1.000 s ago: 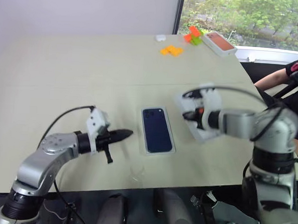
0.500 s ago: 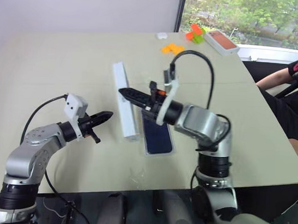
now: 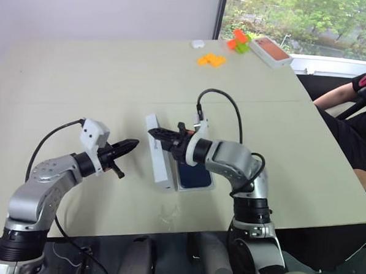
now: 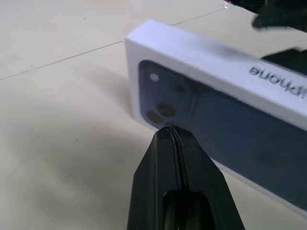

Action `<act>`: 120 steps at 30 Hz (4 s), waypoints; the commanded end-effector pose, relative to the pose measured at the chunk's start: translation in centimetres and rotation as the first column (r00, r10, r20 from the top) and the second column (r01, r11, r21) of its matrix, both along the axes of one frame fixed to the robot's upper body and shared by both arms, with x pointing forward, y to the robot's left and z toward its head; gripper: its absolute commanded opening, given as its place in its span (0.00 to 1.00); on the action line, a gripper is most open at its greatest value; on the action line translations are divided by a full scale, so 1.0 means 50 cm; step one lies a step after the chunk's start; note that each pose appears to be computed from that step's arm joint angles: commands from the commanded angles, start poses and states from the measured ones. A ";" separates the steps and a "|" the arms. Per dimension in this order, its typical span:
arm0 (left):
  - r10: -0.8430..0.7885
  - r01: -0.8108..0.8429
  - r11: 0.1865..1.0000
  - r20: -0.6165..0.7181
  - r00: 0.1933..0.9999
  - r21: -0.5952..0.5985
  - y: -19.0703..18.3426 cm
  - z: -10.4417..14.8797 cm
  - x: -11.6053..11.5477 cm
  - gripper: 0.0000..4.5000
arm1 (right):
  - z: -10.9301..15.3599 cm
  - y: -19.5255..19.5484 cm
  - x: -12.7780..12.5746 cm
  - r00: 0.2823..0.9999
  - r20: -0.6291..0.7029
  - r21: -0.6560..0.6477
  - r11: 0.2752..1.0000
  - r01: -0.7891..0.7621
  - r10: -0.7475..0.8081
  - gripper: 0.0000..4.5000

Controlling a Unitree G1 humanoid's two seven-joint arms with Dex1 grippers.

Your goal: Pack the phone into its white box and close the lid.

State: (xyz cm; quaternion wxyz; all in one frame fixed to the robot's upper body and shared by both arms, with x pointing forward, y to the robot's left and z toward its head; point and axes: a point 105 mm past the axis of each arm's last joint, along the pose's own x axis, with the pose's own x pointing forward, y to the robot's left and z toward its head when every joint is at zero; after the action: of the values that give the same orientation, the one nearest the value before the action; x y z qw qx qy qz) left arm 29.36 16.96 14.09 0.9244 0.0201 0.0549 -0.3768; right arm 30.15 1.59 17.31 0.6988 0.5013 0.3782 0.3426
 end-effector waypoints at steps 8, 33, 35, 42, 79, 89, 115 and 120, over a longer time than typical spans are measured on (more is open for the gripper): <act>-0.106 0.107 0.994 0.016 0.994 -0.036 -0.109 -0.003 0.001 0.00 | 0.075 -0.121 -0.006 0.889 0.455 -0.248 0.966 0.071 0.052 0.75; 0.120 -0.124 0.990 -0.058 0.991 -0.061 -0.044 0.011 0.014 0.00 | 0.031 -0.247 0.029 0.505 0.672 -0.732 0.588 0.344 0.541 0.64; 0.134 -0.133 0.991 -0.093 0.987 0.013 -0.026 -0.010 0.003 0.00 | 0.025 -0.240 0.025 0.479 0.657 -0.750 0.568 0.339 0.583 0.47; 0.082 -0.058 0.989 -0.179 0.980 0.136 -0.052 -0.062 -0.020 0.00 | -0.012 -0.228 0.014 0.418 0.558 -0.828 0.453 0.329 0.717 0.02; -0.132 0.137 0.990 -0.150 0.980 0.020 -0.207 -0.052 -0.029 0.00 | -0.045 -0.235 -0.008 0.417 0.475 -0.877 0.379 0.294 0.775 0.02; -0.143 0.147 0.989 -0.137 0.980 0.018 -0.211 -0.044 -0.026 0.00 | -0.061 -0.241 -0.009 0.436 0.461 -0.885 0.366 0.288 0.773 0.02; -0.052 0.039 0.993 -0.124 0.991 -0.109 -0.142 0.006 0.008 0.00 | -0.027 -0.308 -0.007 0.409 0.455 -0.879 0.328 0.345 0.791 0.02; 0.020 -0.023 0.997 -0.039 0.999 -0.072 -0.157 0.045 0.074 0.00 | -0.016 -0.299 -0.041 0.347 0.506 -0.860 0.432 0.271 0.790 0.02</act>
State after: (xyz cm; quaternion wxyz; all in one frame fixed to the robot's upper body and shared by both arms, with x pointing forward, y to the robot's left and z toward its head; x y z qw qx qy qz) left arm 32.27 9.80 15.52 0.9222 -0.0414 0.0783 -0.3763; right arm 28.96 -14.38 15.18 0.8478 -0.2786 0.1749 0.4160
